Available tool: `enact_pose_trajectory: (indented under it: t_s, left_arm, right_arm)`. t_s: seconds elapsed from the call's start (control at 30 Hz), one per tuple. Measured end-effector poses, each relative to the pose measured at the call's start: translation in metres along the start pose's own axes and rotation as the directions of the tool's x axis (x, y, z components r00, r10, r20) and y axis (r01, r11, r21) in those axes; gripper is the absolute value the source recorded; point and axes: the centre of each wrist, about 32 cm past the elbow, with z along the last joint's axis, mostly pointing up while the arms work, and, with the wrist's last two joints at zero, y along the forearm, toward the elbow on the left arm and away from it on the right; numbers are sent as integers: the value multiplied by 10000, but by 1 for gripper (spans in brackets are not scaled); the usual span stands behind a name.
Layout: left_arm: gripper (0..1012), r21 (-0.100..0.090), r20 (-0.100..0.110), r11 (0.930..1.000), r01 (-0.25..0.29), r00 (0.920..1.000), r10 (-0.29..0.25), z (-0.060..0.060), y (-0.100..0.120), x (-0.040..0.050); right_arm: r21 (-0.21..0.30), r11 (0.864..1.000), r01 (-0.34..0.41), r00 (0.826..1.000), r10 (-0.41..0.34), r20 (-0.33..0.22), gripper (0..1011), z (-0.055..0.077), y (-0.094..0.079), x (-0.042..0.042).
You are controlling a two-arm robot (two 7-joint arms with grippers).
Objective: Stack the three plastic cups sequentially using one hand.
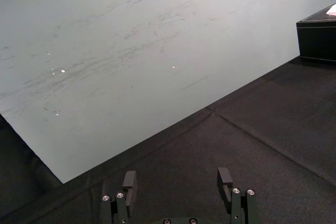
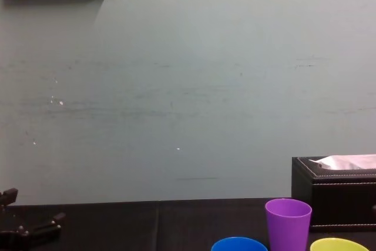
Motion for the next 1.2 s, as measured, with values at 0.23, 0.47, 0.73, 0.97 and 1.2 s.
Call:
enact_pose_trajectory:
  t_s: [0.23, 0.47, 0.73, 0.97, 1.2]
  left_arm:
    - [1000, 0, 0, 10000, 0, 10000, 0, 0, 0, 0]
    - [1000, 1, 1, 10000, 0, 10000, 0, 0, 0, 0]
    - [1000, 0, 0, 10000, 0, 10000, 0, 0, 0, 0]
    - [1000, 0, 0, 10000, -1, 10000, 1, 0, 0, 0]
    - [1000, 0, 0, 10000, 0, 10000, 0, 0, 0, 0]
  right_arm:
    - [-1076, 9937, -325, 9980, 265, -565, 1002, 236, -347, -3]
    - [-2105, 9698, -1231, 9851, 939, -1438, 1002, 426, -621, -71]
    - [-2837, 9275, -2435, 9596, 1880, -2092, 1002, 494, -700, -218]
    - [-3015, 9079, -2912, 9453, 2246, -2364, 1002, 470, -599, -335]
    - [-2865, 9085, -3043, 9407, 2391, -2407, 1002, 439, -442, -404]
